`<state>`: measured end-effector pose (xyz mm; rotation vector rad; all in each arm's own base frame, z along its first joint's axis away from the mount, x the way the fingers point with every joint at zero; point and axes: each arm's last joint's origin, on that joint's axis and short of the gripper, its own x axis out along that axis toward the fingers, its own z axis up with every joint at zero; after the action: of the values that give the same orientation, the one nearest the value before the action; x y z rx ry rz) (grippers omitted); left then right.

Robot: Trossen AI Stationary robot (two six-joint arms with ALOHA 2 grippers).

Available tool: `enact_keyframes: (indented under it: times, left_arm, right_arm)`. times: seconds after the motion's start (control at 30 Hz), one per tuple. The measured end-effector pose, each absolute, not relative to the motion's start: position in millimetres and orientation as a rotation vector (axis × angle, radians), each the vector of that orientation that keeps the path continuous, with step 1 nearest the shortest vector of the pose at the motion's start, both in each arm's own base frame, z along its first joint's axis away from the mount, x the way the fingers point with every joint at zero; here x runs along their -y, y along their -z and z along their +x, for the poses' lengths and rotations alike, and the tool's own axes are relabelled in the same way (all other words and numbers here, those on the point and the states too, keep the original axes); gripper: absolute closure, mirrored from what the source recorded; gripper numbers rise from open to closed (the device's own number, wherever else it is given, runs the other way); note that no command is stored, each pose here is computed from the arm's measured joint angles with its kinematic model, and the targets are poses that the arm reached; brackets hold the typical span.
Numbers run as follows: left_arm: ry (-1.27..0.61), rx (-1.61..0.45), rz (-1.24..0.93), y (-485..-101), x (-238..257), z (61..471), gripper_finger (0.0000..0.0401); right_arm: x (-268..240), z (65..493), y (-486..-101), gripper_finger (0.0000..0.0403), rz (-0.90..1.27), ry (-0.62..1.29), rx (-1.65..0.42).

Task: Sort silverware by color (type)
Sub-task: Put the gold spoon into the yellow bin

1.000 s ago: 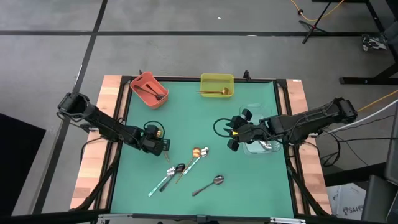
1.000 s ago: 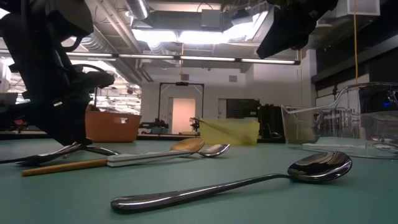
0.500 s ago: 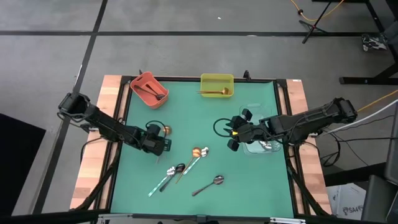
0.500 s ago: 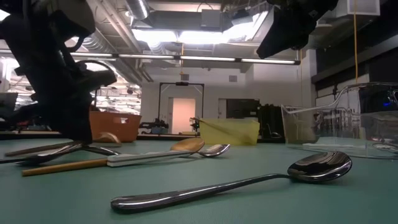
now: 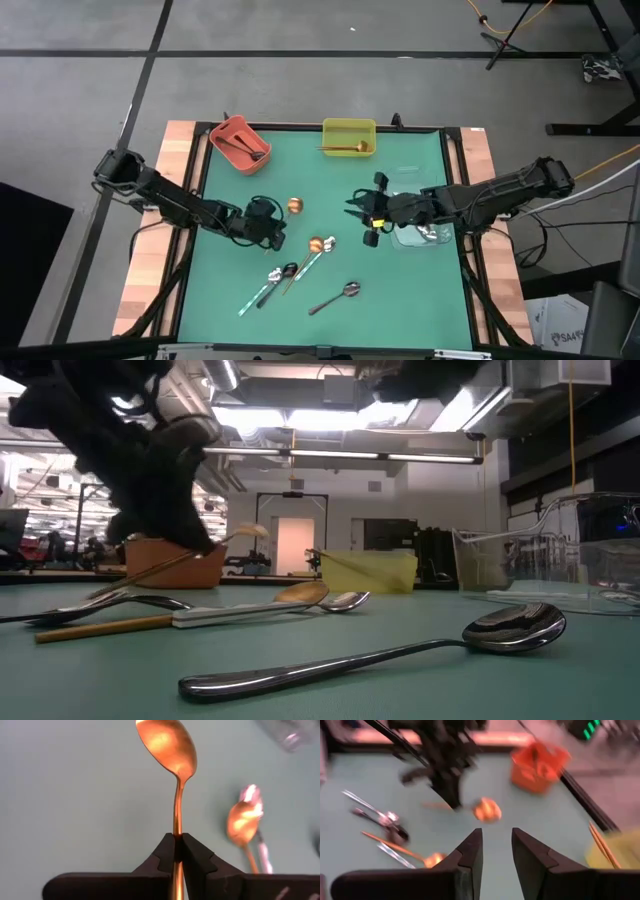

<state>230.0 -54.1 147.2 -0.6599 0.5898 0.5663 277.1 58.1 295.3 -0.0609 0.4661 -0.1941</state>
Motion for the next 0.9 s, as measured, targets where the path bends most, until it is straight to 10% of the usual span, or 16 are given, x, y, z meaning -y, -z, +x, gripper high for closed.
enact_keyframes:
  times: [0.9]
  left_arm:
    - [-0.289,-0.451,-1.009,-170,10,258,0.0392]
  right_arm:
    - [-74,332,-257,0.0309,-0.774,-0.032,-0.374]
